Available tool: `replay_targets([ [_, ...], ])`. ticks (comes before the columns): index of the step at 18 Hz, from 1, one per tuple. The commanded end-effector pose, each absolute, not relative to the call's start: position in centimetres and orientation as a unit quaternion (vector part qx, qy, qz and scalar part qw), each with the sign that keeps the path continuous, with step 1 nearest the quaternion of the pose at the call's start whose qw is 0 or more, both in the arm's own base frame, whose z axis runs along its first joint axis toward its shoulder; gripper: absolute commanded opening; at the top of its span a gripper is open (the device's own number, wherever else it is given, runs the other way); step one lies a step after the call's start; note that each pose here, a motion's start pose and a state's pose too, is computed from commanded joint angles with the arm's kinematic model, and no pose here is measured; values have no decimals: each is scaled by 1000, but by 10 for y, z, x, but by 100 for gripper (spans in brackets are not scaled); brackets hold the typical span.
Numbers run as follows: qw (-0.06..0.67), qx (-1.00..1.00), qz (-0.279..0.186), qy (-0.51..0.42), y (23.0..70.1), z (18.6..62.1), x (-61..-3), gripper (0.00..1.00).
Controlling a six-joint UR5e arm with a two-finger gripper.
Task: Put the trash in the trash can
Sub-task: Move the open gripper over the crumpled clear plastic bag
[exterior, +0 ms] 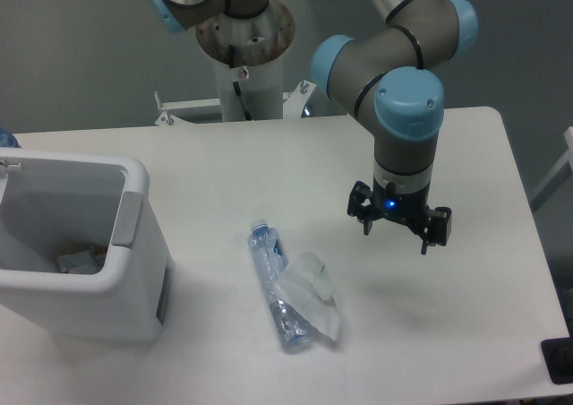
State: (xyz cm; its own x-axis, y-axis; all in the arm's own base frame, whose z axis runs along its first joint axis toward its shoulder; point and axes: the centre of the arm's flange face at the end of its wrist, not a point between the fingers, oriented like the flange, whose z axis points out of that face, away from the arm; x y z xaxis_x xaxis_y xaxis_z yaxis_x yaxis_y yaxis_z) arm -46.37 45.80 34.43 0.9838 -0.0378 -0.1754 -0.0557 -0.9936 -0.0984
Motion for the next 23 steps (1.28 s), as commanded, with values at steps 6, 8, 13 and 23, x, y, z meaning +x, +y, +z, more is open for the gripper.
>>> replay_targets([
  [6, 51, -995, 85, 23, 458, 345, -463, 100],
  [8, 50, -995, 84, 20, 458, 342, -464, 100],
  [13, 59, -995, 76, -29, 468, 338, -457, 100],
  [23, 84, -992, 55, -71, 500, 328, -437, 100],
])
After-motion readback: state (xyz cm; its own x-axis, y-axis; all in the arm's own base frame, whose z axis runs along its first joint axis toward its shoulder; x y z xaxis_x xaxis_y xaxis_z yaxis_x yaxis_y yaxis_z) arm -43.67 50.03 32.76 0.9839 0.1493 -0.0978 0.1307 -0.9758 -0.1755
